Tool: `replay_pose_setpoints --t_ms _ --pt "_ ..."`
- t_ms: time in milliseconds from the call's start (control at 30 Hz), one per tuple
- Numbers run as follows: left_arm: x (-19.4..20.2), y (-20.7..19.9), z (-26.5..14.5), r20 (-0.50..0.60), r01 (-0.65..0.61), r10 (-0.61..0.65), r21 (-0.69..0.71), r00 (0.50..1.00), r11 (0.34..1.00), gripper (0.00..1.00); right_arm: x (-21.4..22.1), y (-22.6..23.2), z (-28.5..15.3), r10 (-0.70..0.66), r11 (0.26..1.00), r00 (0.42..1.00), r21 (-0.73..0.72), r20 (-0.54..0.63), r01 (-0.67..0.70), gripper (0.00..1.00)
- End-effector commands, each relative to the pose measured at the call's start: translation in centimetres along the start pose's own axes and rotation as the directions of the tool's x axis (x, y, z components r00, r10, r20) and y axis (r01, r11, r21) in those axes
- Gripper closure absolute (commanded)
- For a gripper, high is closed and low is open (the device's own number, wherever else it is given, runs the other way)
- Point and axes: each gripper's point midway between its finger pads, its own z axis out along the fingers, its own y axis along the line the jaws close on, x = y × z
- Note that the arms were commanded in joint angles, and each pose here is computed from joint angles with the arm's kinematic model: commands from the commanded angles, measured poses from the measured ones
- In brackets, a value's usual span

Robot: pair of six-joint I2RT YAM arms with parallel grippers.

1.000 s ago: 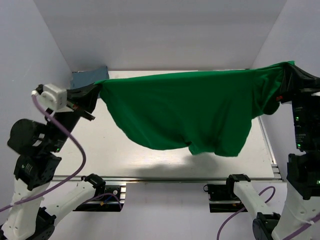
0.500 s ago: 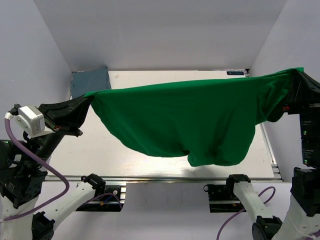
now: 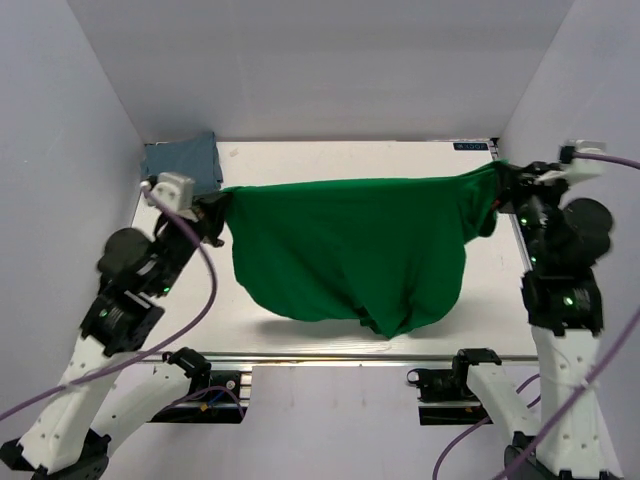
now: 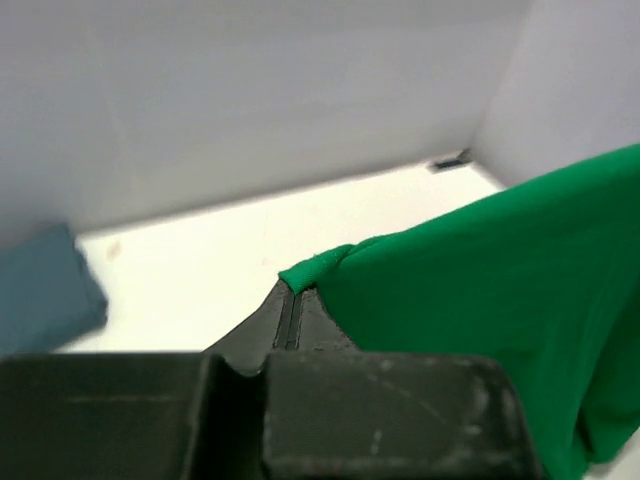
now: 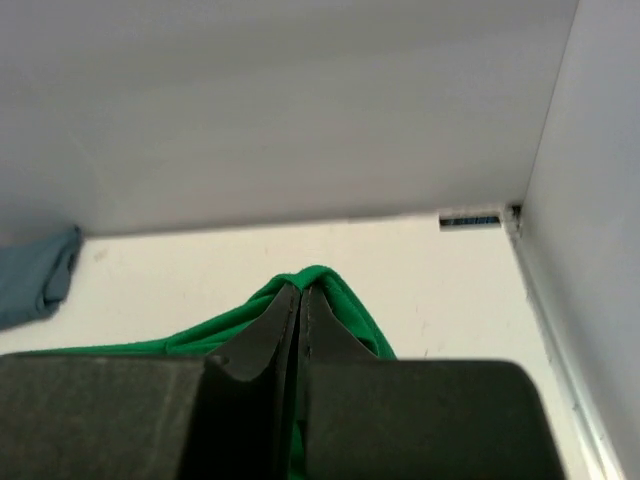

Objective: Fold and stack the t-shirts
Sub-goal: Flatten out the tshirt

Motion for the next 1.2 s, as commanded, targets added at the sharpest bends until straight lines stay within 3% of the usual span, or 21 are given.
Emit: replay_pose_setpoints --t_ms 0,100,433,933,967,1033,1100,1133,1167 --pt "3.6 3.0 2.5 -0.059 0.03 -0.042 -0.19 0.997 0.981 1.0 0.8 -0.6 2.5 0.037 0.999 0.998 0.014 0.044 -0.038 1.0" --pt "7.3 5.6 4.9 -0.149 0.004 -0.061 -0.358 0.987 0.934 1.0 4.6 -1.3 5.6 0.039 0.999 0.998 0.024 -0.04 -0.038 1.0" --pt "15.1 8.4 10.3 -0.319 -0.122 -0.044 -0.483 0.947 0.867 1.0 13.4 -3.5 12.6 0.014 0.998 0.969 0.06 -0.246 0.0 1.0" --pt "23.2 12.5 20.6 -0.422 -0.181 -0.05 -0.489 0.905 0.854 1.0 19.2 -5.3 21.6 -0.079 0.995 0.939 0.032 -0.334 0.095 1.0" --pt "23.8 12.9 21.1 -0.43 -0.177 -0.055 -0.482 0.901 0.858 1.0 21.5 -6.0 22.3 -0.079 0.994 0.922 0.039 -0.379 0.101 1.0" --pt "26.0 13.6 22.0 -0.462 -0.19 -0.063 -0.481 0.885 0.856 1.0 21.1 -6.5 23.5 -0.111 0.989 0.92 0.049 -0.377 0.14 1.0" --pt "26.7 14.1 23.0 -0.463 -0.173 -0.072 -0.465 0.883 0.868 1.0 24.6 -7.5 24.2 -0.115 0.986 0.884 0.057 -0.454 0.158 1.0" --pt "28.4 14.0 23.5 -0.485 -0.173 -0.076 -0.448 0.871 0.877 1.0 23.2 -7.5 25.3 -0.098 0.986 0.901 0.084 -0.423 0.146 1.0" --pt "28.9 14.6 23.9 -0.484 -0.174 -0.079 -0.456 0.872 0.873 1.0 26.3 -8.3 25.7 -0.145 0.979 0.861 0.057 -0.488 0.197 1.0"
